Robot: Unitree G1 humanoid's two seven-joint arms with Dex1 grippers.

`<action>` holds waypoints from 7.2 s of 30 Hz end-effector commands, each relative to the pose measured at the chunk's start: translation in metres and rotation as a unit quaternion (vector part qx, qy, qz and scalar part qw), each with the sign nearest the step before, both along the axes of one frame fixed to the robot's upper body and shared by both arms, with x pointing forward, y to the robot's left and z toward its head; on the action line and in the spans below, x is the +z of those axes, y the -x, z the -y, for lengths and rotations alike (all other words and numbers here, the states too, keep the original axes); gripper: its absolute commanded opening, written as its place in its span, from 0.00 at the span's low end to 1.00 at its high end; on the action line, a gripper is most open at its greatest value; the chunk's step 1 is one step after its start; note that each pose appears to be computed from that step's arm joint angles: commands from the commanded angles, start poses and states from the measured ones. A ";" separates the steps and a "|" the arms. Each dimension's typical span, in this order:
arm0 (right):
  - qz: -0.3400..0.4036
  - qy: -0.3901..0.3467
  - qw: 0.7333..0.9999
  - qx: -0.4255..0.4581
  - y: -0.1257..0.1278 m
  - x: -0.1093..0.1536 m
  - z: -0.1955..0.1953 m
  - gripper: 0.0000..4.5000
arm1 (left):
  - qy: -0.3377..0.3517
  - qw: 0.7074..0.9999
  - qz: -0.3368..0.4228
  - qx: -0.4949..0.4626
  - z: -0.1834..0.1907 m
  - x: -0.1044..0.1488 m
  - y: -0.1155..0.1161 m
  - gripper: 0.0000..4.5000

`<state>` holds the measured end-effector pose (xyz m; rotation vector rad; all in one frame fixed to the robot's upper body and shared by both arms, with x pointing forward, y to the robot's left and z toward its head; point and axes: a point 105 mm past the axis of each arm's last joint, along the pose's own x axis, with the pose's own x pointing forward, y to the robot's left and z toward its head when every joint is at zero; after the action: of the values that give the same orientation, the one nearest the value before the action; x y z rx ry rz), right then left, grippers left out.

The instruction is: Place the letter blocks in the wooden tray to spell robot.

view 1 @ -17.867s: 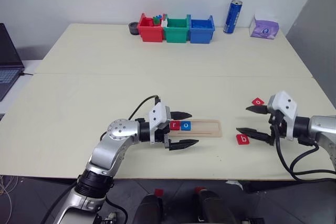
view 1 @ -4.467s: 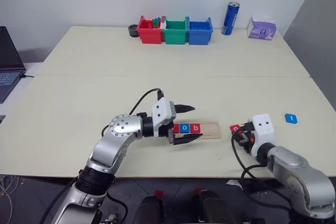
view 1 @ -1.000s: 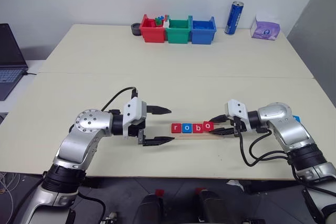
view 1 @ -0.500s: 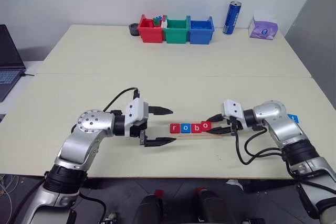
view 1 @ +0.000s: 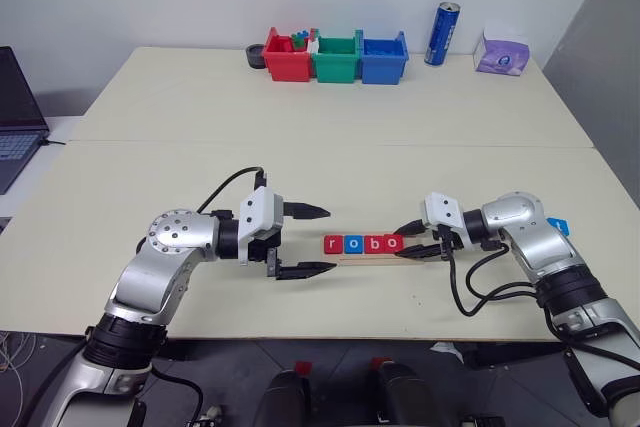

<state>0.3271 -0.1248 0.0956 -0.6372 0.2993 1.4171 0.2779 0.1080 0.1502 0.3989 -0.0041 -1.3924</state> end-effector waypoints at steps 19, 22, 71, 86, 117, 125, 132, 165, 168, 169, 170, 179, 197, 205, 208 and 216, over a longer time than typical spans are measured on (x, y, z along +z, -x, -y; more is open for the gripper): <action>0.012 -0.043 0.998 -0.051 -0.009 0.044 0.015 0.99 | 0.007 0.999 0.031 -0.012 0.008 0.011 0.000 1.00; 0.022 -0.073 0.991 -0.106 -0.011 0.063 0.028 0.99 | 0.013 0.999 0.035 -0.013 0.010 0.013 0.001 1.00; 0.083 -0.138 0.615 -0.771 0.005 -0.004 0.212 0.47 | 0.105 0.992 0.054 -0.039 0.107 0.023 -0.005 1.00; -0.024 -0.148 0.747 -0.647 0.042 0.007 0.053 0.33 | 0.041 0.998 0.033 -0.032 0.054 -0.006 0.010 1.00; 0.084 -0.296 0.840 -0.447 -0.006 0.170 0.047 1.00 | 0.037 0.999 0.031 -0.009 0.046 -0.005 0.009 1.00; 0.038 -0.044 0.987 -0.147 0.040 0.060 0.045 1.00 | 0.034 0.999 0.033 -0.013 0.046 -0.005 0.008 1.00; 0.021 0.063 0.998 -0.023 0.054 0.019 0.066 1.00 | 0.034 0.999 0.032 -0.008 0.043 -0.005 0.012 1.00; 0.006 0.057 0.996 -0.062 0.014 0.011 0.073 0.32 | 0.032 0.998 0.031 -0.036 0.045 -0.004 0.024 1.00; 0.015 0.044 0.998 -0.051 0.015 0.028 0.063 0.32 | 0.036 0.999 0.031 -0.026 0.040 -0.001 0.021 1.00; 0.019 0.031 0.998 -0.048 0.015 0.036 0.056 0.32 | 0.038 0.999 0.029 -0.019 0.036 0.001 0.020 1.00; 0.022 0.016 0.999 -0.045 0.014 0.044 0.048 0.32 | 0.040 0.999 0.027 -0.013 0.032 0.003 0.019 1.00; 0.023 0.013 0.999 -0.029 0.009 0.037 0.023 0.32 | 0.018 0.999 0.027 0.003 0.013 0.001 0.015 1.00; 0.030 0.049 0.998 -0.006 -0.002 0.018 0.025 0.32 | 0.016 0.999 0.029 0.020 0.011 0.000 0.019 1.00; 0.036 0.062 0.997 0.005 -0.003 0.013 0.028 0.32 | 0.014 0.999 0.031 0.021 0.010 0.000 0.017 1.00; 0.037 0.060 0.997 0.007 -0.003 0.013 0.026 0.32 | 0.014 0.999 0.031 0.021 0.010 0.000 0.017 1.00; 0.043 0.059 0.997 0.009 -0.004 0.015 0.026 0.32 | 0.012 0.999 0.034 0.022 0.010 0.000 0.016 1.00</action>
<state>0.3297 -0.1512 0.1027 -0.7733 0.3383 1.3879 0.2631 0.0996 0.1404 0.3941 -0.0188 -1.3361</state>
